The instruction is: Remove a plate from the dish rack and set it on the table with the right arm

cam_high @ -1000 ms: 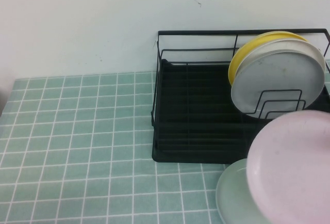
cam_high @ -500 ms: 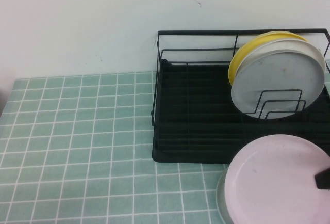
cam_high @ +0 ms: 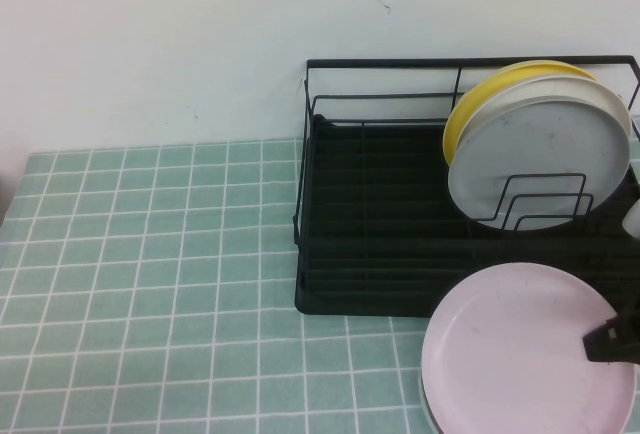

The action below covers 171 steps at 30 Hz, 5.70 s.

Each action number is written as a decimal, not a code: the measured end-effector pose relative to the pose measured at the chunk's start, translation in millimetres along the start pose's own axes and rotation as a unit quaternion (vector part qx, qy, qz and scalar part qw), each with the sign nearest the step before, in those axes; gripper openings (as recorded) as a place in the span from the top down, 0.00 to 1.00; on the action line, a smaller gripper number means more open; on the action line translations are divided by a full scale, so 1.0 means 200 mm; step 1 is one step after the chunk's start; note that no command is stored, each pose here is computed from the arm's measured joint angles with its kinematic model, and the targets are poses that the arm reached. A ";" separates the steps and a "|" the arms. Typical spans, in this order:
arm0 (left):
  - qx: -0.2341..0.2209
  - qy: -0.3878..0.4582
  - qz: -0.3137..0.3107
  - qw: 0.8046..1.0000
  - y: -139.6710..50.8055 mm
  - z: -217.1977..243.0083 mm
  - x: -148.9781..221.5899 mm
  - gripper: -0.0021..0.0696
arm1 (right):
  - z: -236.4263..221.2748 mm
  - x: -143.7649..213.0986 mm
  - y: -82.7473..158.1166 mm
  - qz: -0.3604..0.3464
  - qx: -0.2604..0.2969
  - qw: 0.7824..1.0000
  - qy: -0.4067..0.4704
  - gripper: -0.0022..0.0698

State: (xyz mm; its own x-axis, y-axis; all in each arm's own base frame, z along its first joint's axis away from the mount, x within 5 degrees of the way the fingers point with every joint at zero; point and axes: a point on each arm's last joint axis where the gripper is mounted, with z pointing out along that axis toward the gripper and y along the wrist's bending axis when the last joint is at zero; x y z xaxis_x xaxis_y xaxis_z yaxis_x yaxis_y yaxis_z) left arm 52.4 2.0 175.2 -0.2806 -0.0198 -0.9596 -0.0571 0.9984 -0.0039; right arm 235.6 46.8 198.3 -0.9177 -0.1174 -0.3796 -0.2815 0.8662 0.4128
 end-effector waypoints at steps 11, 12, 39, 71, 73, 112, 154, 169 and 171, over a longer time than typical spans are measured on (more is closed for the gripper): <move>0.000 0.000 0.000 1.000 0.00 0.00 0.00 0.98 | 0.05 0.00 -0.03 0.008 -0.002 1.000 0.015 0.81; 0.000 0.000 0.000 1.000 0.00 0.00 0.00 0.98 | 0.05 0.00 -0.03 0.004 -0.002 1.000 0.016 0.78; 0.000 0.000 0.000 1.000 0.00 0.00 0.00 0.98 | -0.12 0.01 -0.05 0.027 0.110 0.992 0.063 0.67; 0.000 0.001 0.000 1.000 0.00 0.00 0.00 0.98 | -0.53 0.58 0.14 -0.106 0.244 0.886 -0.381 0.97; 0.000 0.001 0.000 1.000 0.00 0.00 0.00 0.98 | -0.44 0.69 0.09 -0.099 0.259 0.874 -0.400 0.97; 0.000 0.001 0.000 1.000 0.00 0.00 0.00 0.98 | -0.27 0.93 -0.02 -0.097 0.325 0.856 -0.390 0.97; 0.000 0.001 0.000 1.000 0.00 0.00 0.00 0.98 | -0.27 0.93 -0.02 -0.099 0.327 0.856 -0.388 0.97; 0.000 0.001 0.000 1.000 0.00 0.00 0.00 0.98 | -0.27 0.93 -0.02 -0.099 0.327 0.856 -0.388 0.97; 0.000 0.001 0.000 1.000 0.00 0.00 0.00 0.98 | -0.27 0.93 -0.02 -0.099 0.327 0.856 -0.388 0.97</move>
State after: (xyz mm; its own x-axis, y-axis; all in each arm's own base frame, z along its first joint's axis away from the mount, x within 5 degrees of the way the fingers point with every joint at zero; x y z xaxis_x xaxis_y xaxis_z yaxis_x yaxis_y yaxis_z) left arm 52.3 2.0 175.0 -0.2821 -0.0199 -0.9592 -0.0570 0.9984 -0.0040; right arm 51.3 -5.1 170.2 -0.3369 -0.1544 -0.9288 0.0404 0.9832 -0.1781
